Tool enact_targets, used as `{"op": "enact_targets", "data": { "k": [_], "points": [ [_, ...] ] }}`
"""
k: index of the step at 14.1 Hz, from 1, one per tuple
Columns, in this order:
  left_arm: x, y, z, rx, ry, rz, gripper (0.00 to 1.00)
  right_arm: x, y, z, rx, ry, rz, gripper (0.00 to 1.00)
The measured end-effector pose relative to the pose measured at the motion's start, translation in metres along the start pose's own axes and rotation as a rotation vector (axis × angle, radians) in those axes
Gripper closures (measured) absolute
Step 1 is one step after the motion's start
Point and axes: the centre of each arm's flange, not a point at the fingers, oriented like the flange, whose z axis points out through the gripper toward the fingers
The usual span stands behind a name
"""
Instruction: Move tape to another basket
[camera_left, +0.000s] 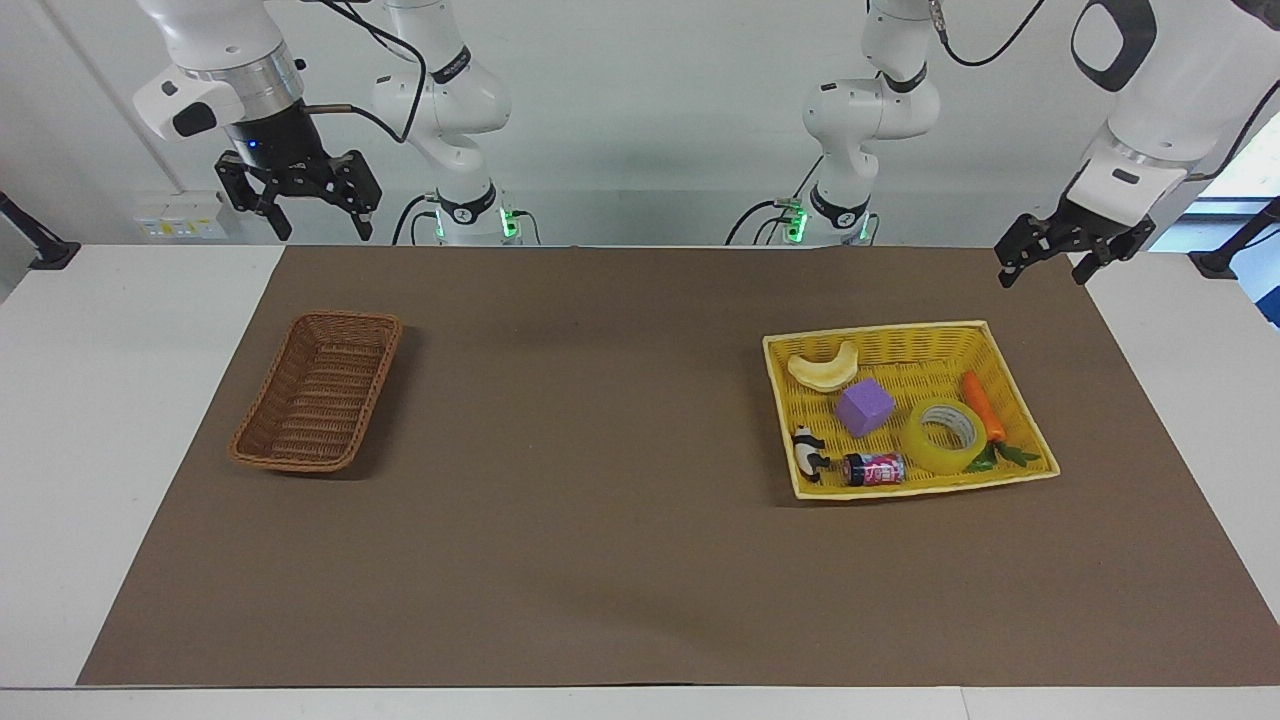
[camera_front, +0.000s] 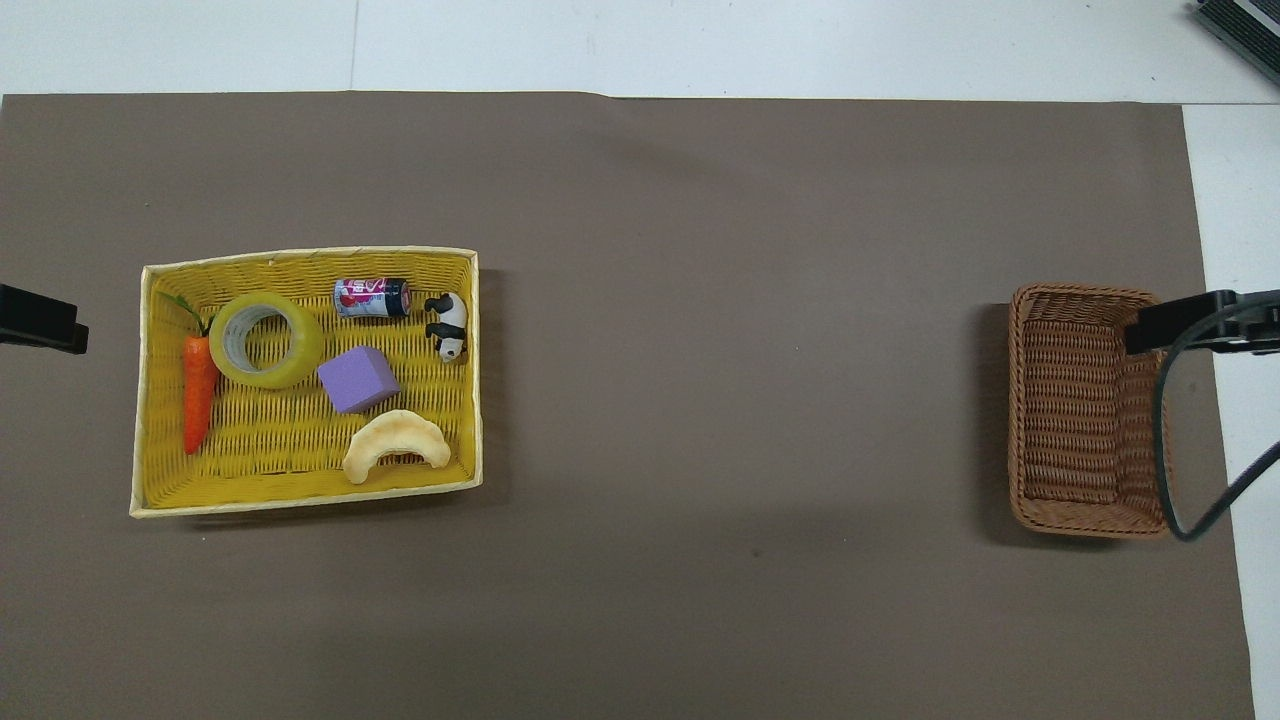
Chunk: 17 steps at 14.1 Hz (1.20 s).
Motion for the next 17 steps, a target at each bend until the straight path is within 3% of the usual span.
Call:
{"op": "enact_targets", "data": {
  "k": [12, 17],
  "points": [
    [-0.006, 0.011, 0.171, -0.003, -0.006, -0.563, 0.00, 0.000, 0.000, 0.000, 0.000, 0.000, 0.000, 0.00],
    [-0.001, 0.012, 0.236, -0.023, 0.039, -0.757, 0.02, 0.000, 0.000, 0.000, 0.000, 0.000, 0.000, 0.00]
  ]
}}
